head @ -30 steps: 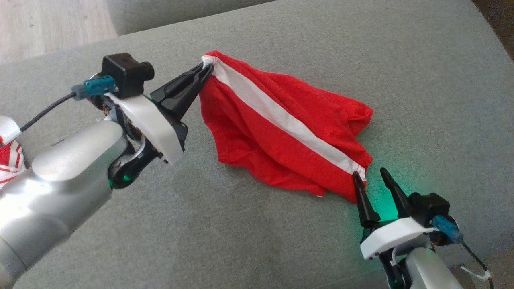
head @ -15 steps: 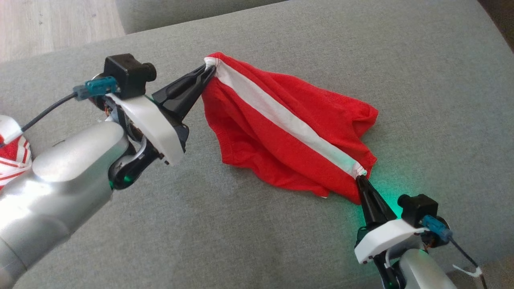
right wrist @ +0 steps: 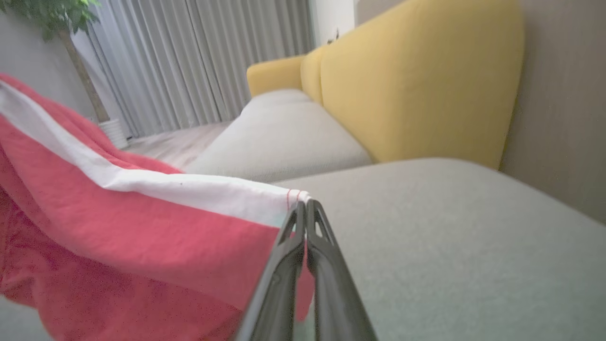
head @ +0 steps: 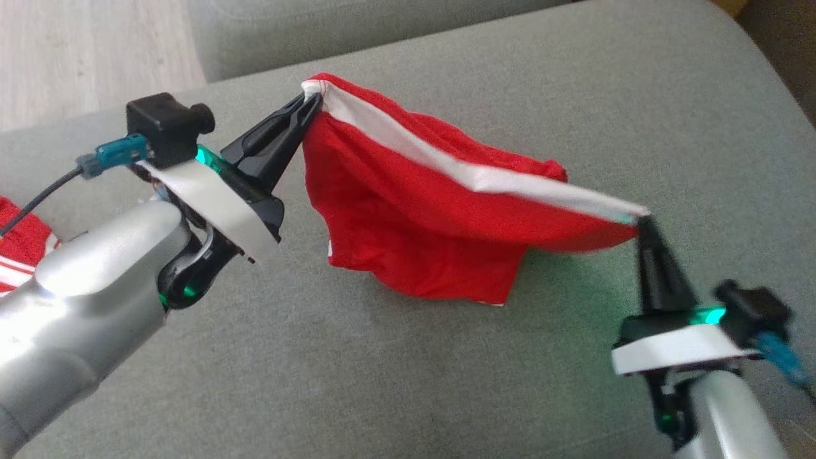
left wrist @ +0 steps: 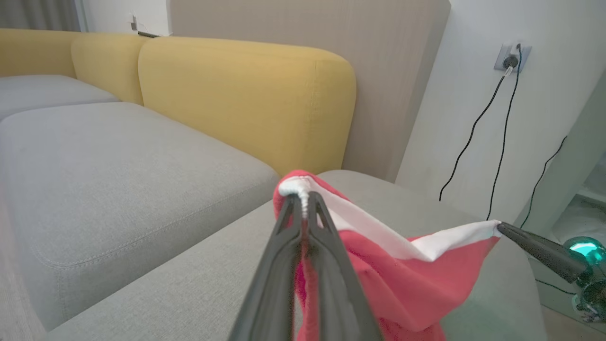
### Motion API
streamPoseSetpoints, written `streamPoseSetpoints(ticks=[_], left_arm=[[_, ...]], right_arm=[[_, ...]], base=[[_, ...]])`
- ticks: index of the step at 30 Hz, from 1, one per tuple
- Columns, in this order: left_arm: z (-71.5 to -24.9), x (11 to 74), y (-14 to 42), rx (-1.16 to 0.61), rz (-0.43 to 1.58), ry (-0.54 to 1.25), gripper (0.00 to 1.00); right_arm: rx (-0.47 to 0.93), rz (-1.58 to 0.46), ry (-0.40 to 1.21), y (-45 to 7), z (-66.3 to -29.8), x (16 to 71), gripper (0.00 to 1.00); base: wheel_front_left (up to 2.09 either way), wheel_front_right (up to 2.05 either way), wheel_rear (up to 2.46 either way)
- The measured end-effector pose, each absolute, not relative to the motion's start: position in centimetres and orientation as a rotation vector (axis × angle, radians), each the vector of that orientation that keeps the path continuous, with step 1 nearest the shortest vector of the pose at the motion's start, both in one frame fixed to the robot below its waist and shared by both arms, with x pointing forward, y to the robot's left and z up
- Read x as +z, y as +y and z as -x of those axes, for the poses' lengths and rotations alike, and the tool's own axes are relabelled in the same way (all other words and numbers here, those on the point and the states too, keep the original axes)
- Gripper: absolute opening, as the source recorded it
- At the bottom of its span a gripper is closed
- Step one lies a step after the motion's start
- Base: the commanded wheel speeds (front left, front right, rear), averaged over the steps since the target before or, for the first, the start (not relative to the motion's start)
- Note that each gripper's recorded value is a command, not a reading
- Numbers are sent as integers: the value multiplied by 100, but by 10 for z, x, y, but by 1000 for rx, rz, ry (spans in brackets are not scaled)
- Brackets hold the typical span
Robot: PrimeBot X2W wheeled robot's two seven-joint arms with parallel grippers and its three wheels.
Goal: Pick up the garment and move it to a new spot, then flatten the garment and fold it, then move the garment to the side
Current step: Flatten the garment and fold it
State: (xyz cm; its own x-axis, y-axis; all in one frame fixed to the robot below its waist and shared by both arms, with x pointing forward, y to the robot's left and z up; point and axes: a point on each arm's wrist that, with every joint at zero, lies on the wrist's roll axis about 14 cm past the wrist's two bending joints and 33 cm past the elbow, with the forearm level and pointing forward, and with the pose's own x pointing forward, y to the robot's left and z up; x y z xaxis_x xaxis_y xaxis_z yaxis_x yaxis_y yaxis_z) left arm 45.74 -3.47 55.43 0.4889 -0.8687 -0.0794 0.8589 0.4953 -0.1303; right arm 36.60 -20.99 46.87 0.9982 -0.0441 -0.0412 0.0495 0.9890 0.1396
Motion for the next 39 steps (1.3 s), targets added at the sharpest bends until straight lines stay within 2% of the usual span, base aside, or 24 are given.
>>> streamPoseSetpoints(ticks=[11, 15, 20, 24, 30, 35, 37, 39], left_arm=[[-421, 645, -43, -1111, 251, -54, 0], [-415, 659, -45, -1156, 206, -97, 0], [-443, 679, -50, -1172, 63, -177, 0], [-487, 684, -51, -1123, -27, -235, 0], [-546, 691, -60, -1050, -37, -344, 0], [-555, 731, -64, -1039, 20, -558, 0], [-557, 712, -60, -1037, 35, -547, 0], [-554, 670, -55, -1032, 46, -464, 0]], right_arm=[[-154, -9, -455, -257, -356, 627, 0], [-112, 81, -576, -242, -375, 672, 0], [-116, 133, -682, -256, -417, 718, 0], [-137, 174, -705, -275, -460, 737, 0], [-148, 200, -743, -287, -516, 754, 0], [-125, 234, -829, -276, -533, 765, 0], [-119, 236, -816, -274, -538, 752, 0], [-108, 228, -764, -273, -542, 727, 0]], base=[[0, 0, 0], [0, 0, 0], [0, 0, 0], [0, 0, 0], [0, 0, 0], [0, 0, 0], [0, 0, 0], [0, 0, 0]])
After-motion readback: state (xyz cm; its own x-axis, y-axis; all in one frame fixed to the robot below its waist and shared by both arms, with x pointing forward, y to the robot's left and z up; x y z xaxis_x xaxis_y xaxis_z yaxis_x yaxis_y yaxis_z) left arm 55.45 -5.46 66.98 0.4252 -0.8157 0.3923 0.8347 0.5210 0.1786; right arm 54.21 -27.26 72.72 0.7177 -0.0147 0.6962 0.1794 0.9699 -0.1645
